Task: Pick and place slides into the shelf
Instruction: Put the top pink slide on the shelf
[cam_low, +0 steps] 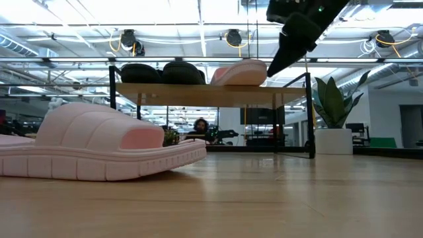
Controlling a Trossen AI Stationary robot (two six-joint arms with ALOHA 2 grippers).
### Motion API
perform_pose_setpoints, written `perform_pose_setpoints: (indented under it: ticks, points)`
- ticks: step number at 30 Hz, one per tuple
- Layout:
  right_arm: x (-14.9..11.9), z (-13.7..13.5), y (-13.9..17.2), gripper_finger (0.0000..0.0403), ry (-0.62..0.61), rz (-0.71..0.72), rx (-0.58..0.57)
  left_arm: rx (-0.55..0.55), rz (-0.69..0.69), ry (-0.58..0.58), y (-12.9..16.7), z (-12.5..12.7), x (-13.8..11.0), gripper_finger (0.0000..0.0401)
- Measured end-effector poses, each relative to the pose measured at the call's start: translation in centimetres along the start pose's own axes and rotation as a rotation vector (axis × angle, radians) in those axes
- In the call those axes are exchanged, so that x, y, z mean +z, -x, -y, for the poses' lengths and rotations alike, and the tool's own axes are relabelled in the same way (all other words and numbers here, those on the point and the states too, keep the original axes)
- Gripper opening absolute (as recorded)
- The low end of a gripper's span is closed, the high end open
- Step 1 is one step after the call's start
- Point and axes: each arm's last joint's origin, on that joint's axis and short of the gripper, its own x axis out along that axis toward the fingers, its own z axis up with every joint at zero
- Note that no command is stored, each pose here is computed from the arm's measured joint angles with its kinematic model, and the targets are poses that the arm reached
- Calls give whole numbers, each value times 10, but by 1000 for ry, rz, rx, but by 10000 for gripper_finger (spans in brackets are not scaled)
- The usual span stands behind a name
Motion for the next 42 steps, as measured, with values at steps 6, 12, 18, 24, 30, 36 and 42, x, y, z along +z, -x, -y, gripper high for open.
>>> perform_pose_setpoints:
  ticks: [6, 12, 18, 24, 30, 36, 42]
  points:
    - [4, -1, 0, 68, -13, 33, 30, 0, 0, 1, 0, 0, 0, 175]
    - [4, -1, 0, 68, -14, 42, 30, -1, 1, 1, 0, 0, 0, 175]
    - [6, -1, 0, 68, -16, 57, 31, -1, 1, 0, 0, 0, 0, 175]
    - [9, 2, -1, 68, -31, 78, 24, -3, -1, 3, 0, 0, 0, 175]
    - [9, 8, -3, 68, -47, 69, 32, -3, -1, 3, 0, 0, 0, 175]
    - [7, 8, -3, 68, -39, 48, 30, -3, -1, 3, 0, 0, 0, 175]
    - [5, 8, -3, 68, -32, 29, 29, -3, -1, 3, 0, 0, 0, 175]
